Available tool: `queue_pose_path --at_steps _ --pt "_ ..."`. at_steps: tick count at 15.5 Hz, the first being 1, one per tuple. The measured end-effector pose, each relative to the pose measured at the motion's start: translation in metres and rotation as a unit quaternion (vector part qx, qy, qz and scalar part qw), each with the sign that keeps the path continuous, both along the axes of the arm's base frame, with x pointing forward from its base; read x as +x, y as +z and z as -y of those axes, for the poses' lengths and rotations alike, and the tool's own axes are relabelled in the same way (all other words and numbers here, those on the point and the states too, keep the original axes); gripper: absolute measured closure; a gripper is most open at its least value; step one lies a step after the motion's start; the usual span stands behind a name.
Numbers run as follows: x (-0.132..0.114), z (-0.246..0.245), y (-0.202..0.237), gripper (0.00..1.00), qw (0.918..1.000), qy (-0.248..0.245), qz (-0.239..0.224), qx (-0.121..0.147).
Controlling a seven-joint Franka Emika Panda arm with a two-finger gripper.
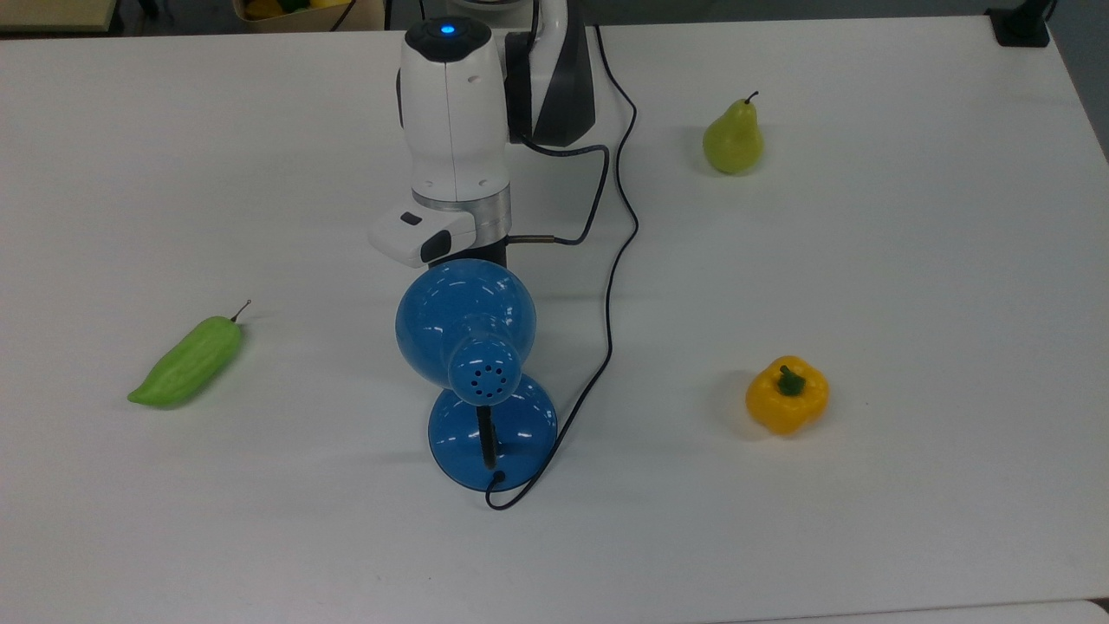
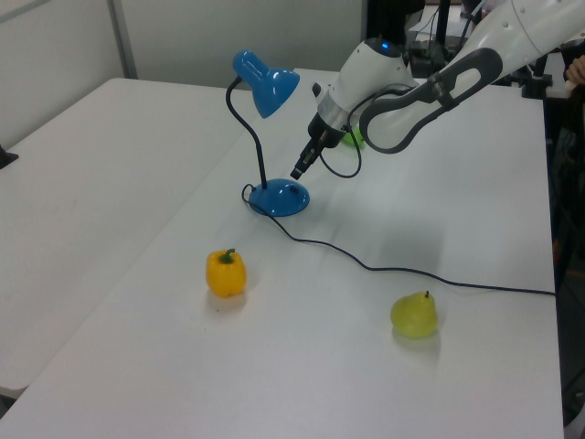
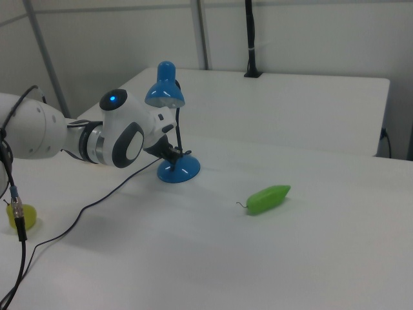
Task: Turn on desk lamp
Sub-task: 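Press down on the switch on the lamp base with the gripper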
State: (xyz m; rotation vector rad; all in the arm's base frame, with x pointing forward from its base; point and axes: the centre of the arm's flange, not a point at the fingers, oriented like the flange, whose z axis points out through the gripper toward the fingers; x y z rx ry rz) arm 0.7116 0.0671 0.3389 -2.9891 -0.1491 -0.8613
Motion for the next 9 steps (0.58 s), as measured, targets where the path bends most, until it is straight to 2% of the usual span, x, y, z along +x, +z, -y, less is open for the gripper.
queue_pose_path --at_steps 9 --pt "0.0025 -0.0093 -0.0079 0.99 0.9999 0.006 0.013 0.001"
